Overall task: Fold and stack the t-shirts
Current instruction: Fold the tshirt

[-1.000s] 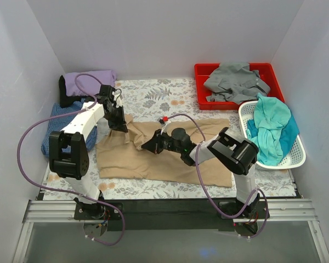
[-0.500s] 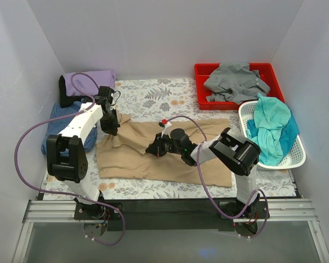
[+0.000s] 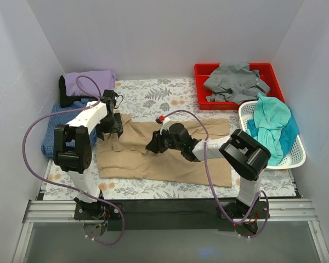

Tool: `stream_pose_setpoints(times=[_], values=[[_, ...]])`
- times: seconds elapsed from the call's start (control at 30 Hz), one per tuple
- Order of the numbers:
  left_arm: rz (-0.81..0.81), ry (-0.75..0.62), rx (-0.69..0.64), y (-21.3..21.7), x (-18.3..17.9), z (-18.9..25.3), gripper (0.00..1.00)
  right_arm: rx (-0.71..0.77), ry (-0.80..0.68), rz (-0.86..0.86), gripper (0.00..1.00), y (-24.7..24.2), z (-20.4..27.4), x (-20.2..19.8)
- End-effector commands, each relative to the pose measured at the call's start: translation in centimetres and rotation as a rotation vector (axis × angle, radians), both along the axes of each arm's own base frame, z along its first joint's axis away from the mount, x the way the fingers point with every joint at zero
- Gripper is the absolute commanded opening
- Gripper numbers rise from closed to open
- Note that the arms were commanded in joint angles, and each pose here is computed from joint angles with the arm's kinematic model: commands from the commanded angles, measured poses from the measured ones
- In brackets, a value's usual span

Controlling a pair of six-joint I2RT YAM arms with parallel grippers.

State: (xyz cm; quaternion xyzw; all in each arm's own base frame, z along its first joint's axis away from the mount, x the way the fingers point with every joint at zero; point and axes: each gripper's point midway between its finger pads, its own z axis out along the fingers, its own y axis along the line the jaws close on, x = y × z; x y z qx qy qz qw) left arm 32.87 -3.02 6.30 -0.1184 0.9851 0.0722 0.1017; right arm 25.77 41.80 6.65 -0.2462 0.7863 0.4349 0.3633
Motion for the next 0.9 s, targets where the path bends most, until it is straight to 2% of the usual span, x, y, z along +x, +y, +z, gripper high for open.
stream_pose_setpoints(times=[0.0,0.13,0.23,0.27,0.4,0.53,0.67,0.87], values=[[0.031,-0.155,0.023,0.6,2.6,4.0,0.67,0.034,-0.155,0.018,0.42,-0.3,5.4,0.6],[-0.042,-0.297,-0.114,-2.0,5.9,7.3,0.68,-0.008,-0.243,-0.023,0.43,-1.8,7.7,1.4],[-0.094,-0.347,-0.219,-4.2,8.0,8.1,0.68,-0.078,-0.276,-0.096,0.44,-3.1,7.1,3.4],[-0.124,-0.324,-0.292,-5.6,8.3,7.5,0.68,-0.094,-0.271,-0.102,0.44,-3.4,6.7,3.9],[-0.176,-0.315,-0.381,-7.6,10.0,6.4,0.65,-0.203,-0.214,-0.21,0.44,-6.2,3.5,7.9],[-0.175,-0.292,-0.374,-7.6,10.4,4.0,0.64,-0.293,-0.164,-0.355,0.44,-10.9,1.8,13.2],[-0.154,-0.254,-0.311,-6.5,10.2,2.0,0.62,-0.336,-0.117,-0.399,0.44,-13.1,1.0,16.2],[-0.124,-0.235,-0.212,-4.7,10.0,0.0,0.62,-0.399,-0.018,-0.378,0.43,-14.6,-2.0,16.4]])
